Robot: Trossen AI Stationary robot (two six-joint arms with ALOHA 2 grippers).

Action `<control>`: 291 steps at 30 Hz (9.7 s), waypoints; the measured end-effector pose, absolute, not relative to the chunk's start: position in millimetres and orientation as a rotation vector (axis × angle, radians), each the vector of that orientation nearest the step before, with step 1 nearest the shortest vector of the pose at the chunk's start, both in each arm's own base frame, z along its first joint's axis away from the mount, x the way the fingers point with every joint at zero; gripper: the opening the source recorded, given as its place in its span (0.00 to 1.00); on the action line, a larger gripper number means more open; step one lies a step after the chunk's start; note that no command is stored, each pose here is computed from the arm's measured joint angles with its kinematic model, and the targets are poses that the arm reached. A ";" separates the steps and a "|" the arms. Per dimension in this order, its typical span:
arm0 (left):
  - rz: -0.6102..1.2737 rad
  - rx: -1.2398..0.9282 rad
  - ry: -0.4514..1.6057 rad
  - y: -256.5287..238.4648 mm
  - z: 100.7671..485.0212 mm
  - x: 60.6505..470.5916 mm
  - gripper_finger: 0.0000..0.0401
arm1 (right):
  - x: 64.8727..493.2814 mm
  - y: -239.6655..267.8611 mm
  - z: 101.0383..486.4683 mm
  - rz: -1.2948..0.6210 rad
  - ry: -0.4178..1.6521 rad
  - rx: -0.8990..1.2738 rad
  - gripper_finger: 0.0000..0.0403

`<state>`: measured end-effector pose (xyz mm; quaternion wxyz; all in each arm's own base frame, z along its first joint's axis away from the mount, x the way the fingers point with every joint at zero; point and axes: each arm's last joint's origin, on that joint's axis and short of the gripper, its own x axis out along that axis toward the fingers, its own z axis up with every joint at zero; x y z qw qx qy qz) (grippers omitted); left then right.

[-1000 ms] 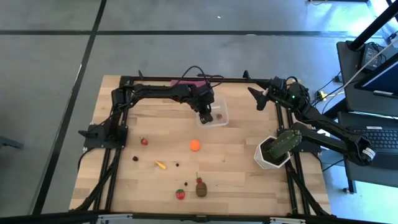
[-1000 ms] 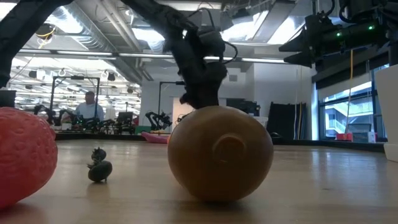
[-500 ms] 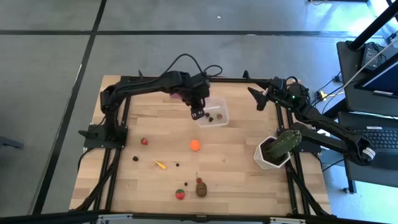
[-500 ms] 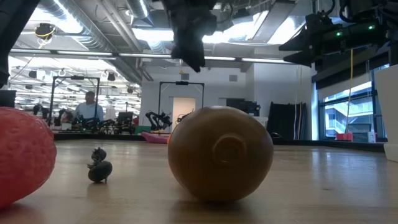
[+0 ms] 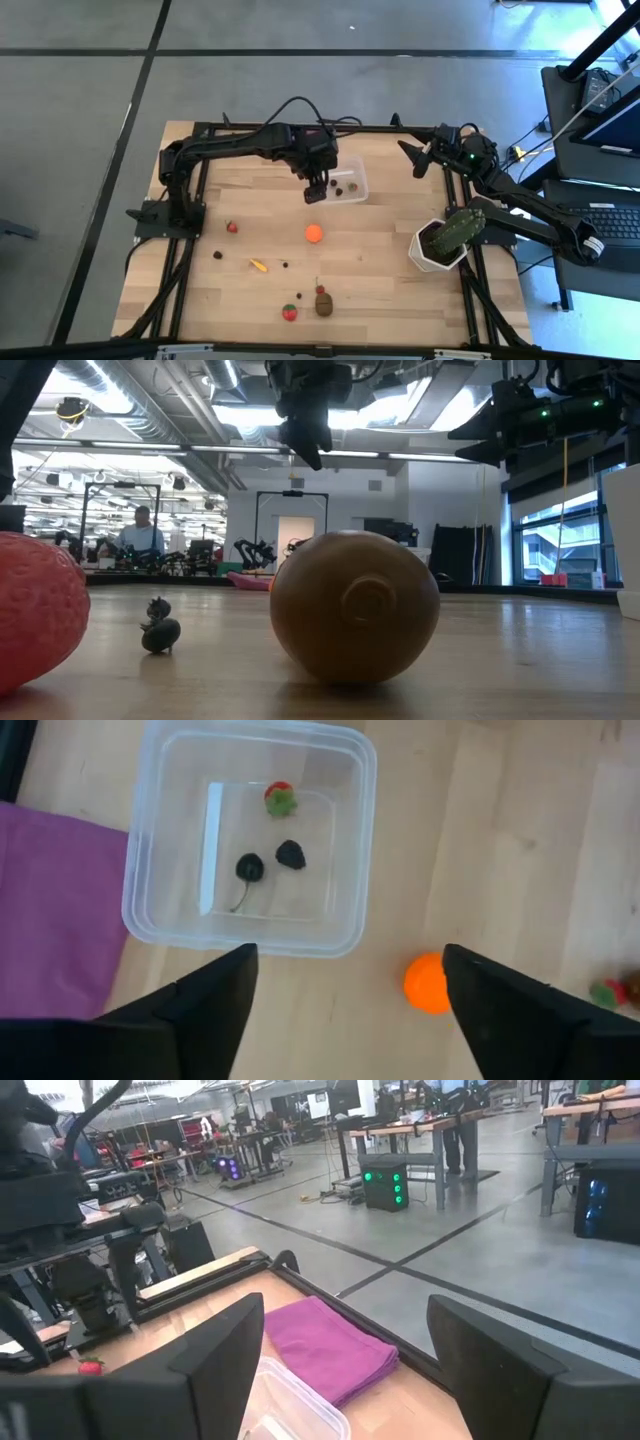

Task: Pick and placing Produce into tupperware
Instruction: Put the orange into the transparent bin, then put the middle red strawberry into the transparent bin

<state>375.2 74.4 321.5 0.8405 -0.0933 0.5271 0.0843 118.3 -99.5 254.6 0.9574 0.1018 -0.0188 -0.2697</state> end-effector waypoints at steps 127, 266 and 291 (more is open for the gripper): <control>0.093 -0.511 0.626 27.3 271.7 375.2 0.60 | 119.5 -96.7 249.0 -0.447 0.035 0.188 0.70; -0.280 0.463 0.684 -168.6 239.4 379.1 0.65 | 118.7 -95.9 240.1 -0.450 0.123 0.205 0.70; -0.328 0.413 0.745 -167.2 236.0 375.4 0.82 | 118.7 -96.0 240.2 -0.451 0.123 0.200 0.70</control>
